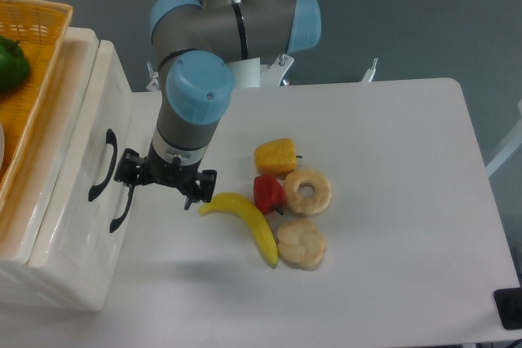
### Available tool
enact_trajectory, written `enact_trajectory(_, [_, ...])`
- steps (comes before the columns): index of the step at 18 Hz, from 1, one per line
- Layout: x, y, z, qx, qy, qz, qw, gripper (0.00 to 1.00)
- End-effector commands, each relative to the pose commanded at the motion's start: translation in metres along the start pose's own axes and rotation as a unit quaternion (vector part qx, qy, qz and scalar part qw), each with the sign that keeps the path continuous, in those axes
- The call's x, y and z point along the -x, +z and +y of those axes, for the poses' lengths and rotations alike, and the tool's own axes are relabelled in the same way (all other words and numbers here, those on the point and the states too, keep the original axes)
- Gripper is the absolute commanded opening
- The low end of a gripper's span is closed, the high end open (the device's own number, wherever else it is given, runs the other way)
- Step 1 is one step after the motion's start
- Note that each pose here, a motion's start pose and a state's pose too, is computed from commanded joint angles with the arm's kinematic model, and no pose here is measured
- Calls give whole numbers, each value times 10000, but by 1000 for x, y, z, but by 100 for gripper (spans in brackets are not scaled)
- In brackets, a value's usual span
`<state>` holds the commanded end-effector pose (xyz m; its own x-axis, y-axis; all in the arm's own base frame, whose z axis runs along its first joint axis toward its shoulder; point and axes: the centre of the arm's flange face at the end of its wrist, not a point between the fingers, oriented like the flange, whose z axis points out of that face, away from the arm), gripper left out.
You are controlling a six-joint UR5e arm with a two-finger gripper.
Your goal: Slide open the top white drawer
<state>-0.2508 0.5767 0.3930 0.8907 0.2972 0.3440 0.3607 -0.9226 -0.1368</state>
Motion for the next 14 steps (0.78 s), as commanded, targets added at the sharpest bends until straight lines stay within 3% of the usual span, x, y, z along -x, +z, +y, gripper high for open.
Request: enact_trajectory(14, [20,-16,3,129,-316,426,9985,100])
